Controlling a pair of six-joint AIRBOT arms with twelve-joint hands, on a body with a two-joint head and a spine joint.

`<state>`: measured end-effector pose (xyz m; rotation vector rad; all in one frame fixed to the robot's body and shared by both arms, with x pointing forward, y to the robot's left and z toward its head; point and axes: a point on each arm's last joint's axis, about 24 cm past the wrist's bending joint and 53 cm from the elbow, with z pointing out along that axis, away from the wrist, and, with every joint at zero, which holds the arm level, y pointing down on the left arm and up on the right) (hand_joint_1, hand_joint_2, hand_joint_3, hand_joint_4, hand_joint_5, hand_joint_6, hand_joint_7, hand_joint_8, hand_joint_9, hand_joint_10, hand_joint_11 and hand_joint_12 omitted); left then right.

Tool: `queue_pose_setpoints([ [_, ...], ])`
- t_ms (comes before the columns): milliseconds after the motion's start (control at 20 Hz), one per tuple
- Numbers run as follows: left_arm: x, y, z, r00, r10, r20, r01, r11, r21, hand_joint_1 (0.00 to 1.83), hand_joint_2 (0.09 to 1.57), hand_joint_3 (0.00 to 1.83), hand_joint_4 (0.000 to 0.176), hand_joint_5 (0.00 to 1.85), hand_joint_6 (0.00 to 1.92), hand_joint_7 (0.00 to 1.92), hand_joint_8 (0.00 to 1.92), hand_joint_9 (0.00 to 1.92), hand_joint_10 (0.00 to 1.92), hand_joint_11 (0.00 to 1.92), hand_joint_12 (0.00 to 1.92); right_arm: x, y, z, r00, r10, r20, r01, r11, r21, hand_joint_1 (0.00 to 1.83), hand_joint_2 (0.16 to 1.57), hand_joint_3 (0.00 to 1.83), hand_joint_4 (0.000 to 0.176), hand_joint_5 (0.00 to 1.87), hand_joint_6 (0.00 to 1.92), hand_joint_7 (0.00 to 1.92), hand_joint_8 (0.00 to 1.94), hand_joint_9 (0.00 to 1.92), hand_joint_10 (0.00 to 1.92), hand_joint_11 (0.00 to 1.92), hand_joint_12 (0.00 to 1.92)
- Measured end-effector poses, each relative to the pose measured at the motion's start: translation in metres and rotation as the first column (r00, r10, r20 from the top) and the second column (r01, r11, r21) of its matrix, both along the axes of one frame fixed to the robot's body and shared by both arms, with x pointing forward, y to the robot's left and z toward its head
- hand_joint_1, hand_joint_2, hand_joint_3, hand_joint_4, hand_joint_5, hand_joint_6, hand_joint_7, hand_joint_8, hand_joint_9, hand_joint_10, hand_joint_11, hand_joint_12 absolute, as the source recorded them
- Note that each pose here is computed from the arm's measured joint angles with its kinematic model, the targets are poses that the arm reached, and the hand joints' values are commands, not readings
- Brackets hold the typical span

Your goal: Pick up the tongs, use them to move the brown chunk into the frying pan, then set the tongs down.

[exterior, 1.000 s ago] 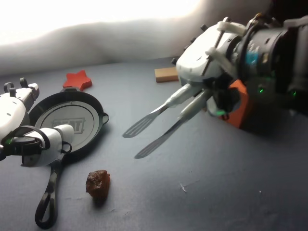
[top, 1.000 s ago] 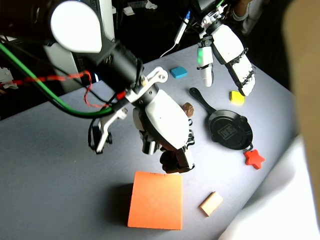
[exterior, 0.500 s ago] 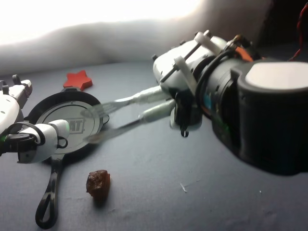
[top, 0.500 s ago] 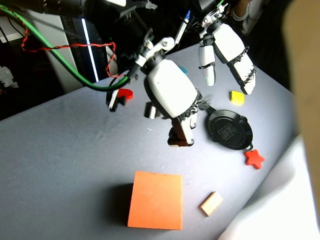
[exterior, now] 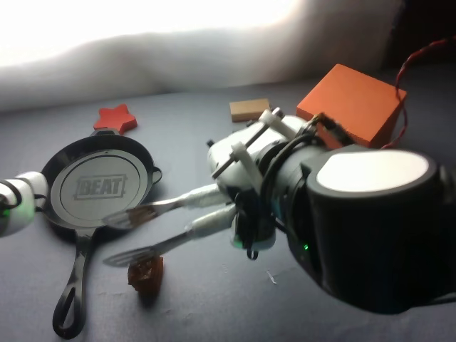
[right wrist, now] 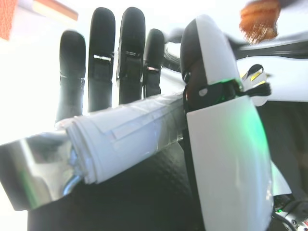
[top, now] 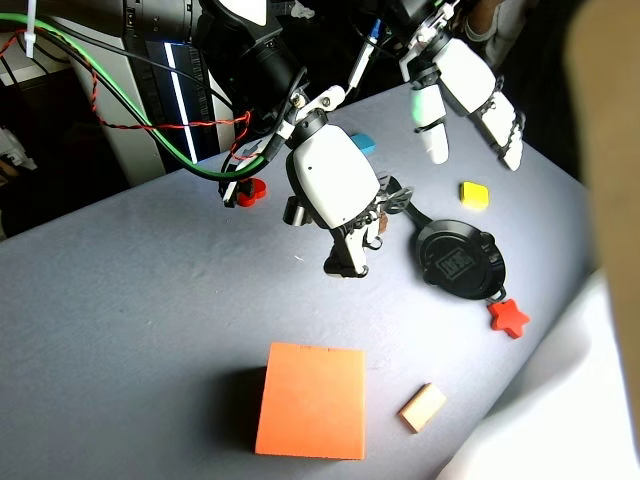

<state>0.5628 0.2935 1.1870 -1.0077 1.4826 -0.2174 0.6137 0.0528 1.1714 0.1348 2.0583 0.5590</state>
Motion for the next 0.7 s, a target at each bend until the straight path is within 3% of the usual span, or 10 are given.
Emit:
queue_pose_setpoints([
  [100,-0.007,0.007,0.001,0.9991,0.041,-0.001,-0.041,0.9991,0.004,0.15,1.34,0.00,0.024,0.03,0.00,0.07,0.00,0.07,0.00,0.00,0.24,0.000,0.005,-0.006,1.000,0.003,-0.014,-0.003,1.000,0.000,1.07,1.16,0.00,0.000,0.72,0.44,1.02,0.00,0.75,0.59,0.34,1.50],
  [150,-0.012,0.010,-0.002,0.9978,0.064,-0.014,-0.064,0.9979,-0.002,0.15,1.34,0.00,0.015,0.03,0.00,0.07,0.00,0.07,0.00,0.00,0.26,0.002,0.008,-0.008,1.000,0.004,-0.014,-0.004,1.000,-0.002,1.06,1.16,0.00,0.000,0.71,0.43,1.01,0.00,0.75,0.59,0.34,1.49],
  [250,-0.016,0.015,-0.003,0.9960,0.087,-0.021,-0.087,0.9962,0.002,0.15,1.35,0.00,0.017,0.03,0.00,0.07,0.00,0.07,0.00,0.00,0.29,0.004,0.008,-0.010,1.000,0.006,0.000,-0.006,1.000,-0.013,1.06,1.16,0.00,0.000,0.71,0.42,1.02,0.00,0.76,0.59,0.35,1.49],
  [700,-0.022,0.020,0.001,0.9922,0.124,-0.012,-0.123,0.9919,0.031,0.20,1.34,0.00,0.017,0.04,0.01,0.07,0.00,0.06,0.00,0.00,0.29,0.004,-0.004,-0.036,1.000,0.007,-0.018,-0.008,0.998,-0.065,1.03,1.16,0.00,0.000,0.72,0.33,0.99,0.00,0.75,0.54,0.32,1.47],
])
